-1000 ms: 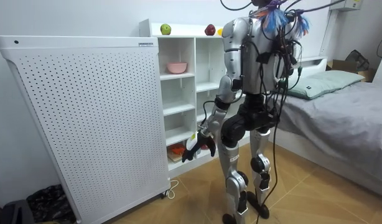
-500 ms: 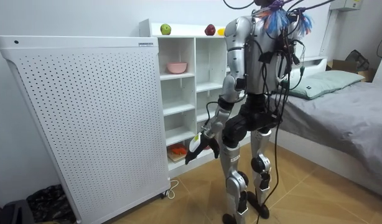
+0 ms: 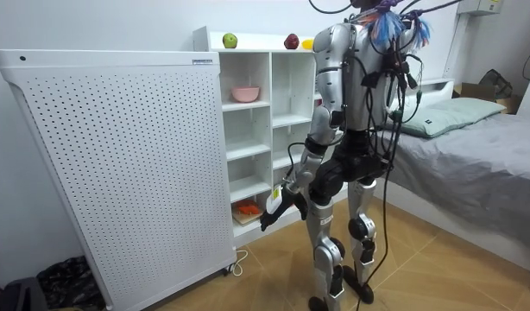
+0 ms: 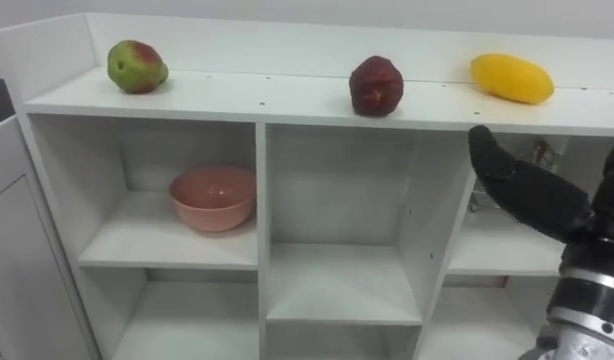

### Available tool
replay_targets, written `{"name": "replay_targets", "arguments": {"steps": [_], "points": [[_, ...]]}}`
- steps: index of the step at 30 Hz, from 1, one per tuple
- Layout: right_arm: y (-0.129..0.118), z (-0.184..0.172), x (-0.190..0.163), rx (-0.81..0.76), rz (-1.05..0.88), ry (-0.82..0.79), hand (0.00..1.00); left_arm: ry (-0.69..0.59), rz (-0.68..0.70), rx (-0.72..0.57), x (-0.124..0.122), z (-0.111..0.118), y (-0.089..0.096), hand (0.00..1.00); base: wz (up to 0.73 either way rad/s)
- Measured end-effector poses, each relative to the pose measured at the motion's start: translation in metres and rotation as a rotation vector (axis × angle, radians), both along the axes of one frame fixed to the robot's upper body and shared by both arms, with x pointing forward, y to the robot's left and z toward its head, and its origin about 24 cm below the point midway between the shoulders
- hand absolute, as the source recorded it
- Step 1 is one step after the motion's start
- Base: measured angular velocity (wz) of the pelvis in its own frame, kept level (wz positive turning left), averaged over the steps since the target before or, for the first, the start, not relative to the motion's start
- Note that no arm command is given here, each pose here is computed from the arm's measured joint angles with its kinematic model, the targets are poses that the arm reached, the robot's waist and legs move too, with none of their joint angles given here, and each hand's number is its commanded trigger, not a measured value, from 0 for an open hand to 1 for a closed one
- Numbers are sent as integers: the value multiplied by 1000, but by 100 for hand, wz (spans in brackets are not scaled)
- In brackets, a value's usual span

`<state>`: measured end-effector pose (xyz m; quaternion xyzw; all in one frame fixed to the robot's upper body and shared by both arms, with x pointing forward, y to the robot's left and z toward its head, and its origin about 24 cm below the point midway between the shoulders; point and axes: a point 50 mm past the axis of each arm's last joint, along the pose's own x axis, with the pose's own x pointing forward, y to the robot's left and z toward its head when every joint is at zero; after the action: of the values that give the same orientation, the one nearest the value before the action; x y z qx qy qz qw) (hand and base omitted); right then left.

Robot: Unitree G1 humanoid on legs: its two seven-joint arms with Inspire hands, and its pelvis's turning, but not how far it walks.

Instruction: Arrange fruit in the closet

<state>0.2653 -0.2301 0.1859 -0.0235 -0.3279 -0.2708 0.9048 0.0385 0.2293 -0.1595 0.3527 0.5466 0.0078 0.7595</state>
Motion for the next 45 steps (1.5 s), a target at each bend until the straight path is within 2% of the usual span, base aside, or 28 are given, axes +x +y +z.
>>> {"name": "replay_targets", "arguments": {"steps": [6, 19, 30, 37, 45], "points": [[2, -6, 21, 91, 95, 51, 0, 28, -3, -18, 0, -1, 1, 0, 4], [2, 2, 31, 78, 103, 53, 0, 33, -8, -32, 4, -1, 1, 0, 4], [-1, 9, 57, 92, 138, 97, 0, 90, 2, -37, -2, -3, 2, 0, 3], [-2, 8, 65, 86, 203, 137, 0, 85, -12, -25, 2, 0, 12, 0, 6], [-1, 29, 74, 22, 211, 122, 0, 61, -24, -13, 8, 5, 20, 0, 0]]}}
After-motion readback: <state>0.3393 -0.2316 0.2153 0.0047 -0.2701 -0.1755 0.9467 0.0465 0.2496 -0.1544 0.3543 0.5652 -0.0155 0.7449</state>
